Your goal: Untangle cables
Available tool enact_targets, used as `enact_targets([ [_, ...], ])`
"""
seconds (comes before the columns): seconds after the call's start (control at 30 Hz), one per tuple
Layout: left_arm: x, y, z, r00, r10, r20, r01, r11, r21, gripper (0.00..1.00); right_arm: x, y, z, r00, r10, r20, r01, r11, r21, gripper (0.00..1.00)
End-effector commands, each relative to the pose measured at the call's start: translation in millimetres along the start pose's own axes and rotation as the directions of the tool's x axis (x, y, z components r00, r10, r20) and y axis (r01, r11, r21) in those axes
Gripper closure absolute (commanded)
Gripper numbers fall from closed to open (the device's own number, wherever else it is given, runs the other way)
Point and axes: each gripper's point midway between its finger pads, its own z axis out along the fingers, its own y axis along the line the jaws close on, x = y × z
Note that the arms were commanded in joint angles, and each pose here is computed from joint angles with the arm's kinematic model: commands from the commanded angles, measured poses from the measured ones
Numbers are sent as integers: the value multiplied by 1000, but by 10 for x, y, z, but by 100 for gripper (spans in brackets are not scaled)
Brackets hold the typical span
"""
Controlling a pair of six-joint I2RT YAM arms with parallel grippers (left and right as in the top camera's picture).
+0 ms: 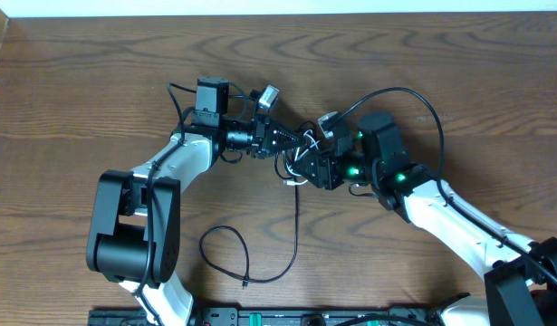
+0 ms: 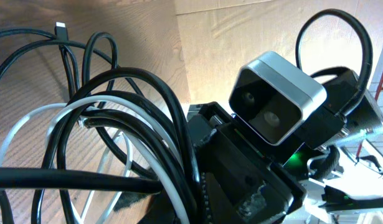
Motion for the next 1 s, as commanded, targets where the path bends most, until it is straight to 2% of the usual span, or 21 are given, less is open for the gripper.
enact_targets([
  [0.0,-3,-43,-14,1000,-27,-13,27,999,25,93,-88,-48,34,998,36,55,-41,996,77,57],
  [0.23,-13,-28,-14,999,-46,-7,46,999,16,93,-169,-89,91,991,29,128,-51,983,174,58],
  [0.3,-23,-12,-13,999,-51,0,51,999,7,93,-182,-71,104,990,34,140,-59,982,177,61],
  [0.43,-31,-8,-15,999,-47,3,47,999,4,92,-192,-49,117,988,27,149,-54,982,181,96],
  [0.47,-33,-9,-15,999,-45,3,45,999,4,93,-187,-65,115,988,29,149,-57,980,189,99],
  [0.57,-43,-16,-15,999,-33,4,33,999,5,92,-154,-95,112,990,38,138,-65,978,200,99],
  [0.6,-46,-18,-15,1000,-28,5,28,1000,5,90,-147,-103,110,990,41,135,-68,977,202,99],
  [0.63,-49,-19,-15,1000,-16,6,16,1000,5,83,-141,-113,107,990,43,133,-70,976,205,99],
  [0.67,-49,-19,-15,1000,5,6,-5,1000,5,72,-133,-133,100,990,49,130,-75,975,209,99],
  [0.7,-49,-19,-15,1000,22,6,-22,1000,5,56,-131,-154,90,990,54,129,-81,973,214,99],
  [0.77,-49,-19,-16,998,58,6,-58,998,5,40,-126,-201,66,989,72,125,-99,971,217,99],
  [0.8,-50,-19,-18,998,69,6,-69,998,5,37,-123,-223,53,989,85,124,-110,970,217,99],
  [0.97,-51,-19,-20,994,107,7,-107,994,5,39,-124,-217,22,988,110,107,-127,976,175,99],
])
